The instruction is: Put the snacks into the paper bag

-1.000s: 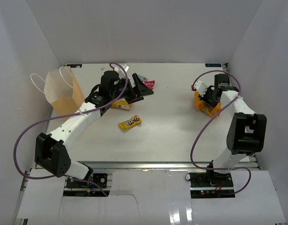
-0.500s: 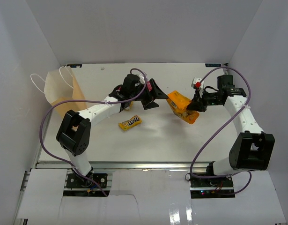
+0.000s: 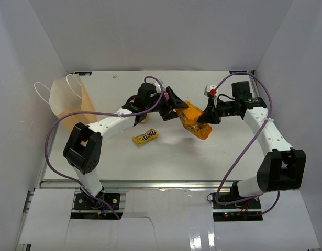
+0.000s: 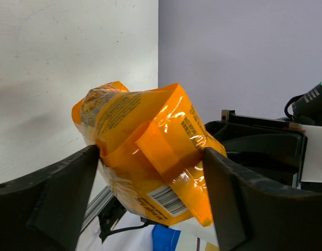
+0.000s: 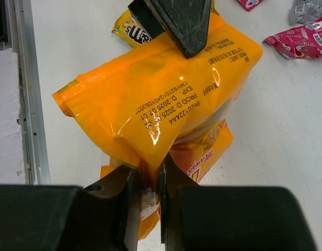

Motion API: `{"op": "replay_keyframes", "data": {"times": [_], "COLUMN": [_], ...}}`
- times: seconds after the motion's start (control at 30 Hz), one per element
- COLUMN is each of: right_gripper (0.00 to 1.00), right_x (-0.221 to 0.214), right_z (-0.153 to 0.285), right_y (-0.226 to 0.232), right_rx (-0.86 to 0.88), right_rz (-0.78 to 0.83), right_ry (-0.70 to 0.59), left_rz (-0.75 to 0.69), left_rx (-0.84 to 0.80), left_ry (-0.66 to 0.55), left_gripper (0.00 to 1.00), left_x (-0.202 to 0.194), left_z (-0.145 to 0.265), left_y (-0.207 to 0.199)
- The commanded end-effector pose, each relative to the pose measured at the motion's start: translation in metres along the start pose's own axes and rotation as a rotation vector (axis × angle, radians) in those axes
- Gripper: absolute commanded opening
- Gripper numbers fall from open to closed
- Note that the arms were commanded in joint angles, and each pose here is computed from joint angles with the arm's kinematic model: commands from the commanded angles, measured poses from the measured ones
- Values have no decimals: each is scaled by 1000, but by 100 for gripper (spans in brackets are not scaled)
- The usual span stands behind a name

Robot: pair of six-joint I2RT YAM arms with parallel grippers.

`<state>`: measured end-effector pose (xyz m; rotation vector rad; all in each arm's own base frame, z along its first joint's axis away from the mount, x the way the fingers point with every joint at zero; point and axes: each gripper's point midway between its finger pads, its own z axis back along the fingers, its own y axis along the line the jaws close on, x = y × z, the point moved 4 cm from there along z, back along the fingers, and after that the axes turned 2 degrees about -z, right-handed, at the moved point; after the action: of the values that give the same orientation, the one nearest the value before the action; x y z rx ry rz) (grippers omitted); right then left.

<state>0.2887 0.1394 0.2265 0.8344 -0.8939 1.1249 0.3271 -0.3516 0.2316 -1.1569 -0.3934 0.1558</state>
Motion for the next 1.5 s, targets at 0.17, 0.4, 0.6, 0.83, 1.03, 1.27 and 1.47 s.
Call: {"op": "replay_keyframes", "data": {"times": [0.17,0.4,0.6,0.83,1.03,1.27,1.47], "right_gripper": [9,40,60,72,73,73,73], "right_x": [46,38,35,41,47,41,35], "right_z": [-4,-11,-12,-10,-7,-10,-12], "right_y": [11,15,17,20,20,17,15], "right_rx": [34,34,31,36,17,22,20], "right_rz": [132,119,116,115,135,119,110], "right_ry": [-120,-97,-88,-100,-102,-94,-83], "left_rz": [9,-23,-74,-238,-349,-397,-467], "left_rx": [-53,-83,-97,-13,51,124,161], "left_ry": [4,11,17,-34,-170,-396,-626], "left_gripper": [60,15,1,0,0,0,0], "left_x": [-8,-9,-6,14,53,106,150], "left_z": [4,9,19,52,125,224,309], "left_y": [-11,-19,-20,-25,-29,-42,-79]}}
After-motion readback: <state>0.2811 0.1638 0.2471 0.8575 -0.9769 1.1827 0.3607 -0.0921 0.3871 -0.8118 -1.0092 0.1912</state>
